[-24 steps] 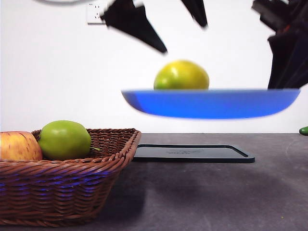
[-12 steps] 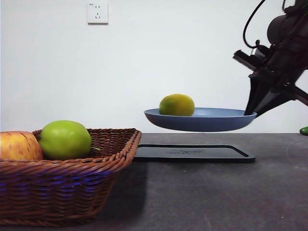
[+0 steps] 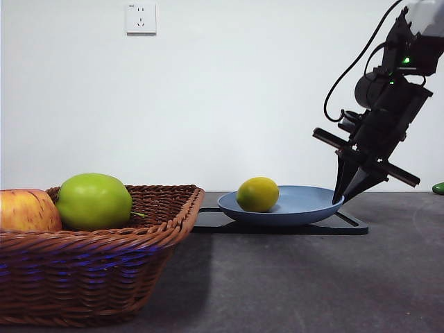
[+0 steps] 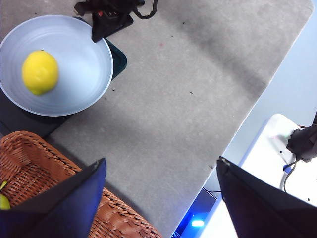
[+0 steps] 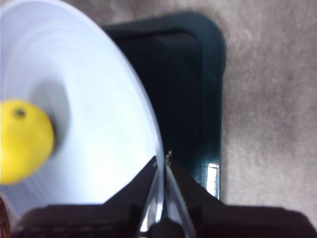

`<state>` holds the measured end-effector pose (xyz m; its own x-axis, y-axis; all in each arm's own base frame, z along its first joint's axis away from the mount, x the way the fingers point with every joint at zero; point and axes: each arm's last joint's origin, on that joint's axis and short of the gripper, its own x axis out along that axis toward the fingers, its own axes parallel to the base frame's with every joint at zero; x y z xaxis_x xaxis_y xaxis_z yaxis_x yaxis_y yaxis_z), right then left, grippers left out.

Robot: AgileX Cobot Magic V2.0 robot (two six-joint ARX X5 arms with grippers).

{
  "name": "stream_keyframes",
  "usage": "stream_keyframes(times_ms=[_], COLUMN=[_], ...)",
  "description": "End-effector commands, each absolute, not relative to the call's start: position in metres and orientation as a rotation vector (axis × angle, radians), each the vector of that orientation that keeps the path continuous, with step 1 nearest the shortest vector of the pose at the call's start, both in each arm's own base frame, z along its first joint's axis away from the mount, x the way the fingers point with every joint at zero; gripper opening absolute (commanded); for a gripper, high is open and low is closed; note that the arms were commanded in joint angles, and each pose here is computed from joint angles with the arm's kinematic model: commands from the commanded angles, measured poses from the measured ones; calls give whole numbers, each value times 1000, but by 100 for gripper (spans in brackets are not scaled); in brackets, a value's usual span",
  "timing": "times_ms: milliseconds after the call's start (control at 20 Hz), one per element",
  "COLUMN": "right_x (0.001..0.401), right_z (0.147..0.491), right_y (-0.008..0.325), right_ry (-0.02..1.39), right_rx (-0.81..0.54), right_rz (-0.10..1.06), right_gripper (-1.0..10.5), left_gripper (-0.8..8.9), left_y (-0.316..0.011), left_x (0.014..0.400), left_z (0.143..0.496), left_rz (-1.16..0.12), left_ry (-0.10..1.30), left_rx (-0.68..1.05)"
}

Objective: Take the lemon from the basket,put the lemon in the plate,hand out the plate

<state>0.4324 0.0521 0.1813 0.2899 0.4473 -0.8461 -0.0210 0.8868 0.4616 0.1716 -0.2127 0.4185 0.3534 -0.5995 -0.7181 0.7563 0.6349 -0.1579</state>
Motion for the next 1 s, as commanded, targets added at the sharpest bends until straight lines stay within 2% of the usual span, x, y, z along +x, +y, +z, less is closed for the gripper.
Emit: stream_keyframes(times_ms=[50, 150, 300, 400, 550, 700, 800, 1000], right_x=[440, 440, 441, 442, 438, 425, 410, 370], right_z=[179, 179, 179, 180, 187, 211, 234, 288], right_y=[53, 53, 53, 52, 48, 42, 40, 41], right_ry=[1232, 1227, 1210, 1203, 1212, 1224, 1230, 1216], right_rx=[408, 388, 384, 382, 395, 373, 344, 250], right_rz=[334, 348, 349, 348, 344, 354, 373, 439], right_gripper=[12, 46, 238, 286, 284, 283, 229, 61], left_gripper=[388, 388, 388, 388, 387, 374, 302, 53], left_y=[-218, -218, -218, -218, -217, -217, -216, -208], left_x=[172, 172, 172, 172, 175, 178, 183, 195], left_z=[421, 421, 421, 421, 422, 424, 426, 429], left_rz=[-899, -899, -900, -900, -851, -811, -811, -798], left_ry=[806, 805, 803, 800, 757, 695, 656, 589], left_rx=[224, 224, 227, 231, 276, 324, 342, 397])
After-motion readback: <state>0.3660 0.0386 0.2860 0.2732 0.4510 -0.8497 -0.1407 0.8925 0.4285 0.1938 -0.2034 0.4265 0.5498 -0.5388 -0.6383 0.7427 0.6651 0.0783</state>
